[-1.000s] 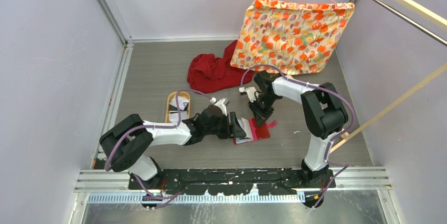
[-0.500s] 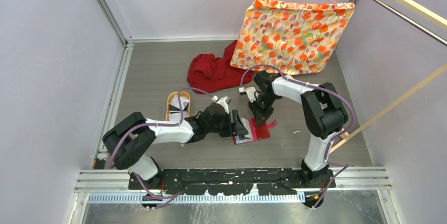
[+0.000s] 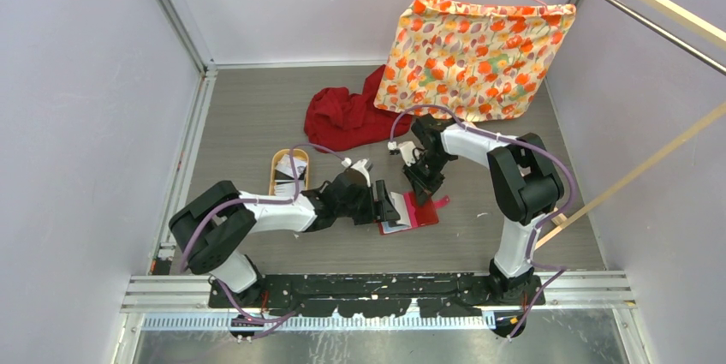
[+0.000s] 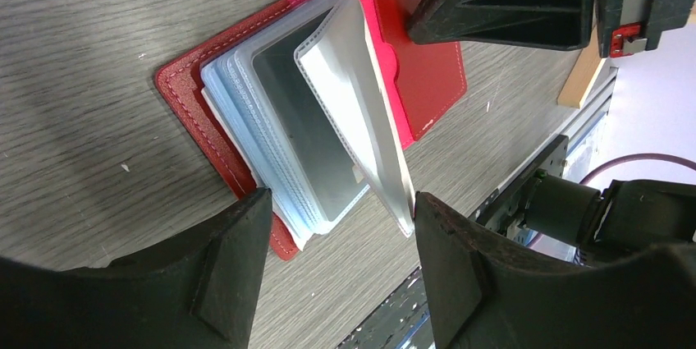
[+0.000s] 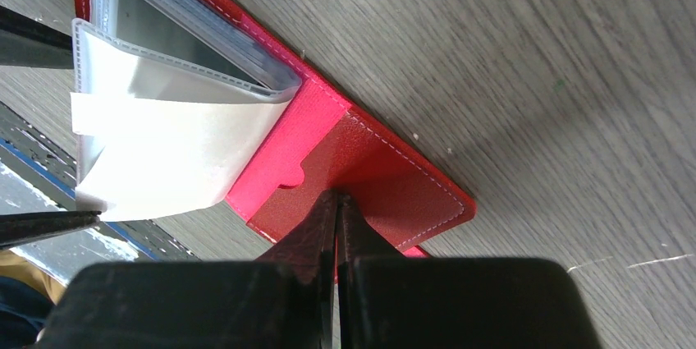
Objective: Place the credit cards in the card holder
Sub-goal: Open the card holder at the center of the board.
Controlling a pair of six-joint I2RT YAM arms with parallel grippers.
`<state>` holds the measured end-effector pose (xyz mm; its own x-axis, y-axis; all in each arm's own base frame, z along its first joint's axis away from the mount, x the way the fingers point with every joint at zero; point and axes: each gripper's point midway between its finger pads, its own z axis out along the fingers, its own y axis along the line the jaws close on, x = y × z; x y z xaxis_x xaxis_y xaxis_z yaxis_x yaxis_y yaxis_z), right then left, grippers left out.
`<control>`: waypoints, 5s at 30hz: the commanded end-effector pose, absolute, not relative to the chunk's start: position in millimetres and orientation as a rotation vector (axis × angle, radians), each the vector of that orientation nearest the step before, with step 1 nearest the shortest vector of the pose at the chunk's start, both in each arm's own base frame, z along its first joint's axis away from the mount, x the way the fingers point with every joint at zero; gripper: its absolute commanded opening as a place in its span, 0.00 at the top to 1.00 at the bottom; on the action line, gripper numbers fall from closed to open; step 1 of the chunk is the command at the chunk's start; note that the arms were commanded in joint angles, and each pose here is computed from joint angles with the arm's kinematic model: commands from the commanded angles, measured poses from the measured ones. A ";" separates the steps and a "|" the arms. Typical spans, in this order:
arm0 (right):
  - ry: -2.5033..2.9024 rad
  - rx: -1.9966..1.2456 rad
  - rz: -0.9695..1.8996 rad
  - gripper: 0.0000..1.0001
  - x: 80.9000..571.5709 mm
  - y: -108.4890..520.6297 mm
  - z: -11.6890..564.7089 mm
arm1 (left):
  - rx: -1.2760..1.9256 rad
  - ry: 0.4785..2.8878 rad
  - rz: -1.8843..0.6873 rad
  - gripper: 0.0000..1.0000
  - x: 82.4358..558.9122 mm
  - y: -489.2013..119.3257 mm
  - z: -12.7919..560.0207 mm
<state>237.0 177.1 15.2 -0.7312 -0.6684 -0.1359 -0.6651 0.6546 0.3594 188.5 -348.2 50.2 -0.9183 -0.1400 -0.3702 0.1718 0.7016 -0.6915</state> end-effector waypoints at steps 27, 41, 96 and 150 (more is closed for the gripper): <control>-2.809 1.158 -0.604 0.95 232.4 178.7 9.1 | 0.038 2.368 -1.168 0.42 198.7 -360.2 97.0; -2.803 1.158 -0.601 0.95 231.4 178.3 8.6 | 0.027 2.409 -1.184 0.41 196.2 -368.2 79.5; -2.895 1.199 -0.822 0.79 242.1 183.1 63.1 | 0.025 2.256 -1.525 0.45 206.1 -422.8 101.4; -2.790 2.022 -1.416 0.34 222.4 206.5 211.8 | 0.250 2.046 -0.394 0.00 232.5 -170.0 206.7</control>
